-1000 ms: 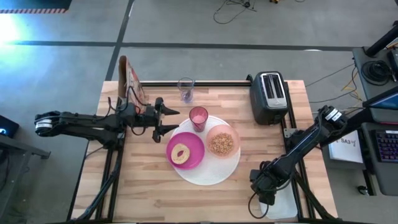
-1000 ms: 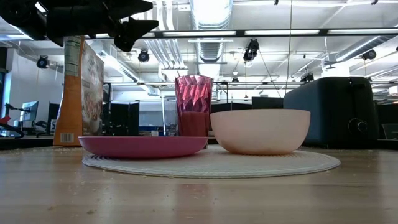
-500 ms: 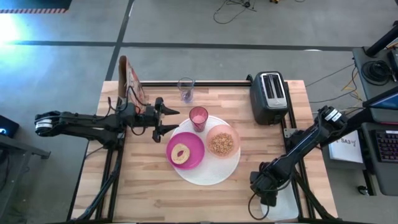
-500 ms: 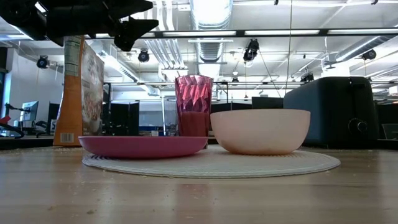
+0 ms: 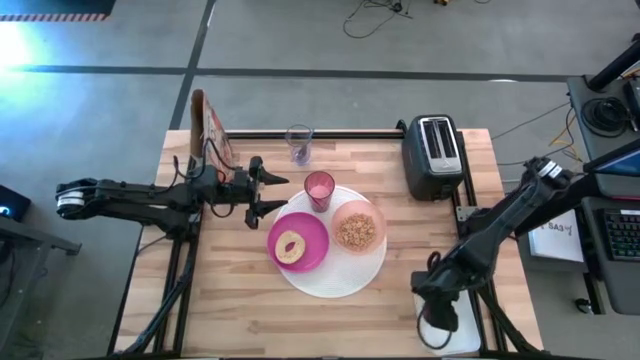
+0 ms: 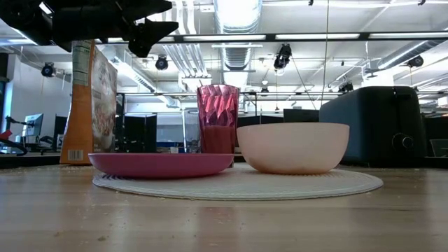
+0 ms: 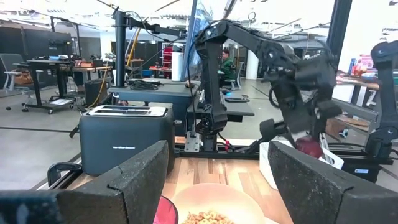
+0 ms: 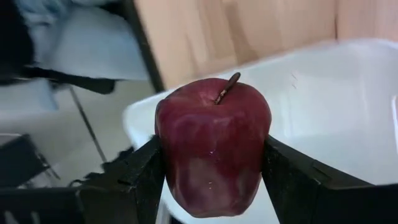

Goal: Arrange a breakfast setting
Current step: Put the apple beside the red cup on the placemat

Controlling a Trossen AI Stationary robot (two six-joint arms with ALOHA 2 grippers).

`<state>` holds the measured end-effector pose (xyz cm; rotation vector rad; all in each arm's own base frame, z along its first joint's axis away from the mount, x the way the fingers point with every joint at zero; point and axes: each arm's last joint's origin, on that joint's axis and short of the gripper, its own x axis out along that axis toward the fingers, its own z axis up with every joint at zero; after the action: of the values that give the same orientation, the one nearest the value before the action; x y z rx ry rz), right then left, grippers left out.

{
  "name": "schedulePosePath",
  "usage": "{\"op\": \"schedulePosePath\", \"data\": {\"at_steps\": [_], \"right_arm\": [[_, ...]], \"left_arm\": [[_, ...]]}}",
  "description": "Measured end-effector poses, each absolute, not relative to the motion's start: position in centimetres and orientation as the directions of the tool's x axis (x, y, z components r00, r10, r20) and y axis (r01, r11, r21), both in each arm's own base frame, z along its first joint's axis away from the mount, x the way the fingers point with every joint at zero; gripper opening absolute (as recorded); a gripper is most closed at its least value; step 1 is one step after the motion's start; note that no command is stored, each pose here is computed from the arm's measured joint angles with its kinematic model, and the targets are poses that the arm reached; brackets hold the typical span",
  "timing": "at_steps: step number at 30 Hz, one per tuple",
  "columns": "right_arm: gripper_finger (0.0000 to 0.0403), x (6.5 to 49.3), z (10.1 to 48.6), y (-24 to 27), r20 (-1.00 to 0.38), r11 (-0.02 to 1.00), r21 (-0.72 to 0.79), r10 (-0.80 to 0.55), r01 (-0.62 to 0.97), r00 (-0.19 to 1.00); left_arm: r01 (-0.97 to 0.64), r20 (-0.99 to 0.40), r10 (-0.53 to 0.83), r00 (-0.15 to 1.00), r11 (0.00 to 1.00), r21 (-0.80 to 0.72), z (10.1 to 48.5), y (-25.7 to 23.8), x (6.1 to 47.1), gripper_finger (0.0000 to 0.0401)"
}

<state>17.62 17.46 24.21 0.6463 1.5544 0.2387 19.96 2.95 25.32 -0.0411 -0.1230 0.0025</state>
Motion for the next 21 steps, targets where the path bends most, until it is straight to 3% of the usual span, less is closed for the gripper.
{"op": "schedulePosePath", "data": {"at_steps": [6, 13, 17, 21], "right_arm": [[0.0216, 17.0, 27.4, 16.2, -0.828, 0.806, 0.553, 0.503, 0.212, 0.249], [0.0216, 16.8, 30.2, 14.8, -0.772, 0.874, 0.472, 0.346, 0.117, 0.533], [0.0216, 17.3, 31.2, 14.0, -0.678, 0.961, 0.238, 0.059, 0.143, 0.733], [0.0216, 18.1, 31.6, 12.7, -0.476, 0.91, 0.073, -0.327, 0.408, 0.816]], "left_arm": [[0.0, 0.123, 0.005, 0.992, 0.999, -0.041, 25.3, 3.0, 20.0, 0.0261], [0.0, 0.123, 0.005, 0.992, 0.999, -0.041, 25.3, 3.0, 20.0, 0.0261], [0.001, 0.123, 0.004, 0.992, 0.999, -0.041, 25.3, 2.9, 20.0, 0.0261], [0.0, 0.123, 0.005, 0.992, 0.999, -0.041, 25.3, 3.0, 20.0, 0.0261]]}}
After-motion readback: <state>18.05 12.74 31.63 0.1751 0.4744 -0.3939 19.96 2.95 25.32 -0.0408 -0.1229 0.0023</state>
